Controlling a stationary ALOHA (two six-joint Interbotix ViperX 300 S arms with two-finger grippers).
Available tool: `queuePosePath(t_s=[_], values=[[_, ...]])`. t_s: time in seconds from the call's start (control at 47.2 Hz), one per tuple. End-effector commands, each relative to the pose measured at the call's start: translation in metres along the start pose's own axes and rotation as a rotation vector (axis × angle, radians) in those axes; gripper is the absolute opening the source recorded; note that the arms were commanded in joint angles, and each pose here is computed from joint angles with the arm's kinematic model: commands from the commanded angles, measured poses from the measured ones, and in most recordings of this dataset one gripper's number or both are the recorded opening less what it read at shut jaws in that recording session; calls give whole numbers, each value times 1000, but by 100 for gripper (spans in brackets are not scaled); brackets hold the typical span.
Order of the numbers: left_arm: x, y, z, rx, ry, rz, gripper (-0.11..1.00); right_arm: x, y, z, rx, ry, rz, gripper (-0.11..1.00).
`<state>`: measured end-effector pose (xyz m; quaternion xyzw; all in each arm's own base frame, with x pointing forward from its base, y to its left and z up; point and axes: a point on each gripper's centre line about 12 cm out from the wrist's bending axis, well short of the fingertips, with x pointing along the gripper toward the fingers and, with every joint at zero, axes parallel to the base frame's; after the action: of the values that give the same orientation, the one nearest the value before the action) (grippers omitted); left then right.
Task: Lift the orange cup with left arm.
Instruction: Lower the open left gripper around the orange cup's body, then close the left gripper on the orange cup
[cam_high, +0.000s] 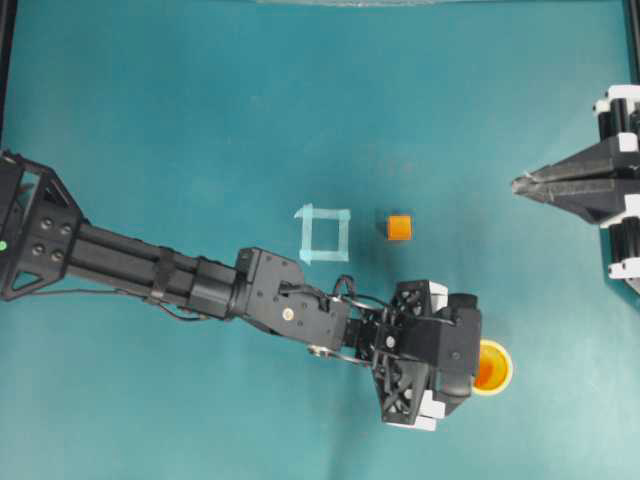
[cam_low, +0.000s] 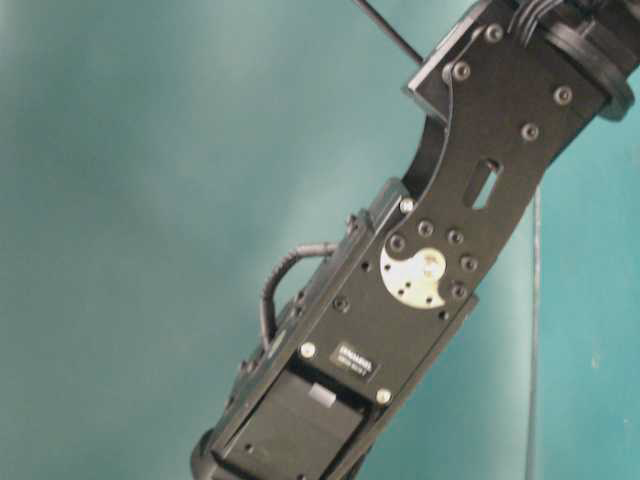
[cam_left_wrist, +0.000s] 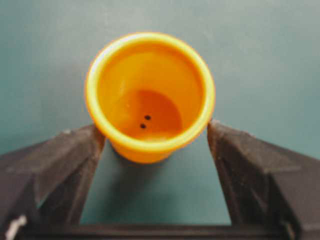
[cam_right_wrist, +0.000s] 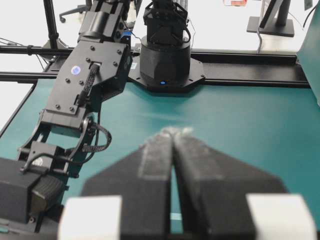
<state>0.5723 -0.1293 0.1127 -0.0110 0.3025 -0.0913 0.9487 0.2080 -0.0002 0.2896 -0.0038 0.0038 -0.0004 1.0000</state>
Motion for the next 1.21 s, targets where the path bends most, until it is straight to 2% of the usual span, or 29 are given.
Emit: queuePosePath(t_s=[0.0,0.297,0.657,0.785,0.912,1.187], values=[[-8,1,26,-2,-66,-1,79,3,0,11,3,-25,-2,0],[-3,0,33,-1,-86,-4,79,4,0,9,6,-15,-2,0],[2,-2,29,1,-75,-6,78,4,0,8,6,-9,-2,0],[2,-2,28,1,-73,-6,74,4,0,7,6,2,-2,0],[2,-2,29,4,-75,-5,64,4,0,6,9,5,-2,0],[0,-2,31,14,-80,-5,64,4,0,6,11,9,-2,0]])
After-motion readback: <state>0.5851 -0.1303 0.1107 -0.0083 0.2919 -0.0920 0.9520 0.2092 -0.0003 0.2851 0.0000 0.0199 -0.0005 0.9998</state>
